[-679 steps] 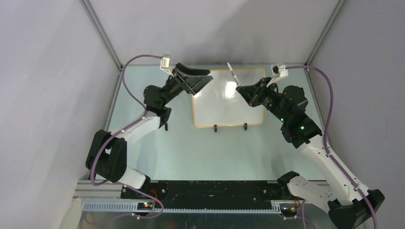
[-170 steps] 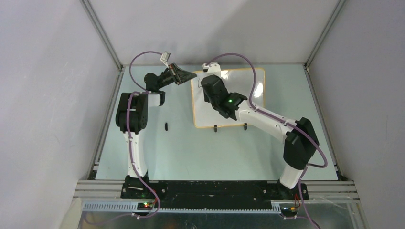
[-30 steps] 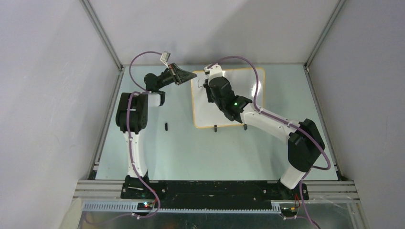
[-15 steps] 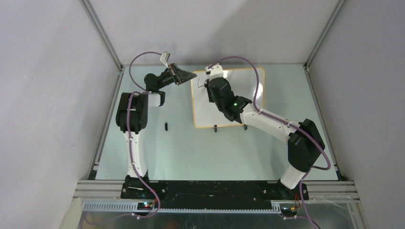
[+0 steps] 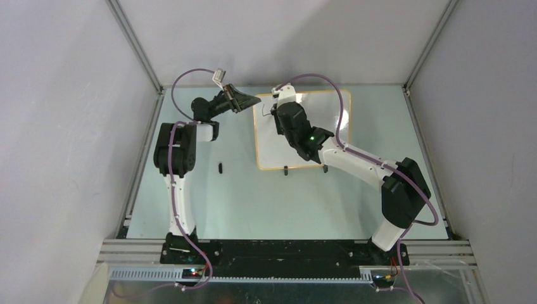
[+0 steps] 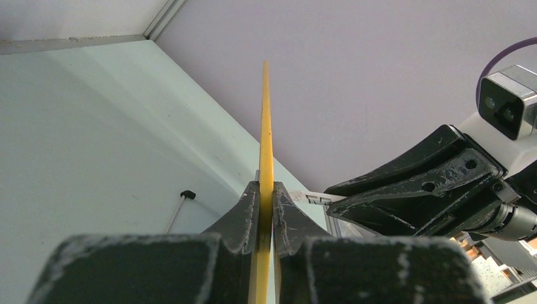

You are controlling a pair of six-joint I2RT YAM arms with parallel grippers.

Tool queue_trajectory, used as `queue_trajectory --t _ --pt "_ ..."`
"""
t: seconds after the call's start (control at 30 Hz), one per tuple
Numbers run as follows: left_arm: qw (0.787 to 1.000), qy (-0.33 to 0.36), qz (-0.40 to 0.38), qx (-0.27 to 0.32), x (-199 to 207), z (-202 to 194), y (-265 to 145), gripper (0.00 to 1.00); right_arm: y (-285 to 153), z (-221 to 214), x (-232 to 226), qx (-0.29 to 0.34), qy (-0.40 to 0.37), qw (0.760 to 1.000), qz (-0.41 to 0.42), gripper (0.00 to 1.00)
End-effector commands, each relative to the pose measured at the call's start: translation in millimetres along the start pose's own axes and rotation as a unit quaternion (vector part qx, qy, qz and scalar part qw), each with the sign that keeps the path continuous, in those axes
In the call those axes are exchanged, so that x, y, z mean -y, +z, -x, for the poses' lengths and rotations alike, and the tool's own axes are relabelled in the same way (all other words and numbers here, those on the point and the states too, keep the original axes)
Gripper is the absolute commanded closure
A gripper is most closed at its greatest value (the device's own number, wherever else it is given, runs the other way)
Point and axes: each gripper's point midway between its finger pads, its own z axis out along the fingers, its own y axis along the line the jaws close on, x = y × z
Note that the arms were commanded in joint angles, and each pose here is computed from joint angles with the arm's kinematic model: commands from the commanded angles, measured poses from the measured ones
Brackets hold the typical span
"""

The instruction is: Write a sentence on the whiteboard

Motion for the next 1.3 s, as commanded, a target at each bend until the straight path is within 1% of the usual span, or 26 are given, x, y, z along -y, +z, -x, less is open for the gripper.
queue_trajectory --t 0.0,0.63,0.87,0.93,0.97,1.13,1.27 --pt "0.999 0.039 -0.026 0.006 19 13 3 1.0 3 31 3 0.036 0.012 0.999 -0.008 1.0" --pt "0.999 0.039 -0.026 0.005 20 12 4 1.0 4 35 -12 0.036 0.004 0.999 0.018 1.0" --pt "0.999 0.039 -0.027 0.004 21 12 4 1.0 2 33 -6 0.035 0.006 0.999 0.001 1.0" --pt "0.999 0.039 -0.027 0.004 21 12 4 1.0 -2 34 -3 0.04 0.009 0.999 -0.001 1.0" --pt "0.999 0.039 -0.027 0.004 20 12 4 1.0 -6 42 -3 0.053 0.014 0.998 0.004 1.0" --pt "0.999 0.039 -0.026 0.004 20 12 4 1.0 -27 57 0 0.098 0.031 0.994 0.018 1.0" --pt "0.999 0.038 -0.026 0.005 20 12 4 1.0 -33 55 6 0.107 0.036 0.993 0.012 1.0"
